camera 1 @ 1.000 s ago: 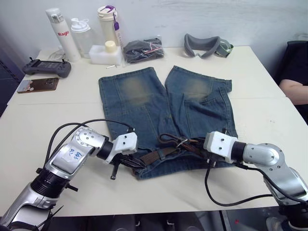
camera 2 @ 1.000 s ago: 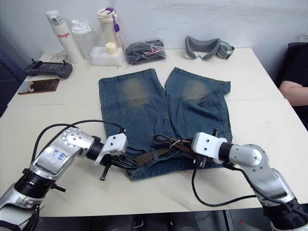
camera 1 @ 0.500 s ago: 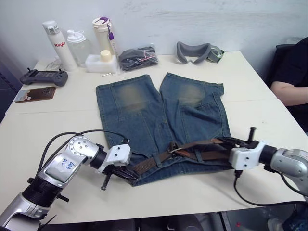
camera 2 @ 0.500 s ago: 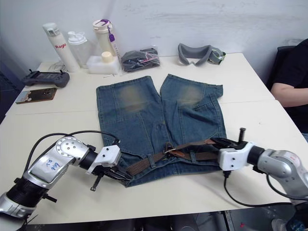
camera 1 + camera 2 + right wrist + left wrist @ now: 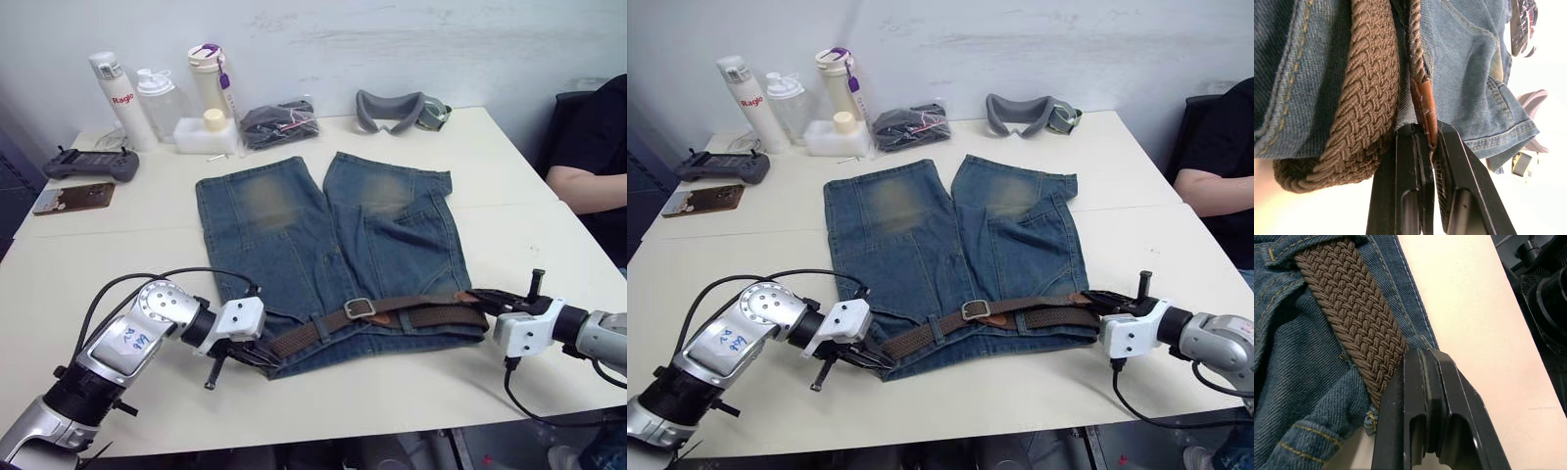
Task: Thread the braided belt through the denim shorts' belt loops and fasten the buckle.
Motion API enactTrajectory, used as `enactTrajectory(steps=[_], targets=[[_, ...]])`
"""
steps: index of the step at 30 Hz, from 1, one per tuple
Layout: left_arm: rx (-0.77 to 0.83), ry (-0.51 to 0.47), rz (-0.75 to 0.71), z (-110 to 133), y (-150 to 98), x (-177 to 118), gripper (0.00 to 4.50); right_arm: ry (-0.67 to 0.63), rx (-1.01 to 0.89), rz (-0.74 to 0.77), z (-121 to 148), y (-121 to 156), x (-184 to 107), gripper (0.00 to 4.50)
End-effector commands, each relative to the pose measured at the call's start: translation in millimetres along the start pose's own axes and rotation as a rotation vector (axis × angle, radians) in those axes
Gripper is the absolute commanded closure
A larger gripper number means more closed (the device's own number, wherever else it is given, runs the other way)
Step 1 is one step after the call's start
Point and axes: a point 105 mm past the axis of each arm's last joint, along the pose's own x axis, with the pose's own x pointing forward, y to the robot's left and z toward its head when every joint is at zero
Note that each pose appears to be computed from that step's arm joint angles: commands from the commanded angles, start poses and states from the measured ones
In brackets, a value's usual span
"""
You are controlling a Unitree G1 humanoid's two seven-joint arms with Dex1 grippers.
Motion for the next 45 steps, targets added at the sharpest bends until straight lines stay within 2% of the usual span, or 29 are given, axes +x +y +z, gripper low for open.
enactTrajectory(steps=[1,3,5,8,10,11,12,14,16,18,21,23,25,29,31,45], targets=[[-0.136,0.065,0.017,-29,-4,0,4.47,0.024,0.066,-0.014,-6,-10,-11,4.5],[-0.152,0.007,0.077,-20,6,-5,4.5,0.009,0.08,-0.035,-3,-16,-12,3.6],[-0.199,-0.047,0.12,-10,13,-15,3.8,0.005,0.082,-0.045,-1,-23,-15,2.77],[-0.22,-0.075,-0.022,8,-13,-31,2.72,-0.006,0.09,-0.031,2,-26,-17,1.35],[-0.244,-0.169,-0.017,32,-15,-50,1.77,0.003,0.101,-0.038,1,-34,-24,0.28],[-0.25,-0.21,0.004,41,-14,-62,1.32,0.018,0.116,-0.049,-3,-39,-29,0.0],[-0.258,-0.241,0.027,47,-13,-72,0.85,0.032,0.137,-0.062,-6,-44,-35,0.0],[-0.284,-0.315,0.076,55,-12,-94,0.06,0.038,0.328,-0.136,-15,-56,-42,0.0],[-0.297,-0.438,0.164,62,-5,-115,0.06,-0.002,0.576,-0.155,-16,-60,-43,0.0],[-0.31,-0.537,0.342,56,14,-137,0.06,-0.039,0.78,-0.118,-14,-57,-40,0.0],[-0.351,-0.583,0.544,34,30,-155,0.06,-0.097,1.023,-0.112,-12,-62,-38,0.0],[-0.367,-0.519,0.657,8,33,-156,0.06,-0.144,1.124,-0.1,-9,-66,-37,0.0],[-0.364,-0.41,0.768,-19,33,-151,0.06,-0.187,1.165,-0.129,-7,-73,-37,0.0],[-0.333,-0.355,0.924,-45,27,-143,0.06,-0.168,1.126,-0.158,-9,-68,-32,0.0],[-0.336,-0.363,0.961,-53,23,-136,0.06,-0.152,1.132,-0.177,-13,-61,-28,0.0],[-0.364,-0.402,0.986,-51,16,-117,0.06,-0.143,1.197,-0.218,-11,-46,-11,0.0]])
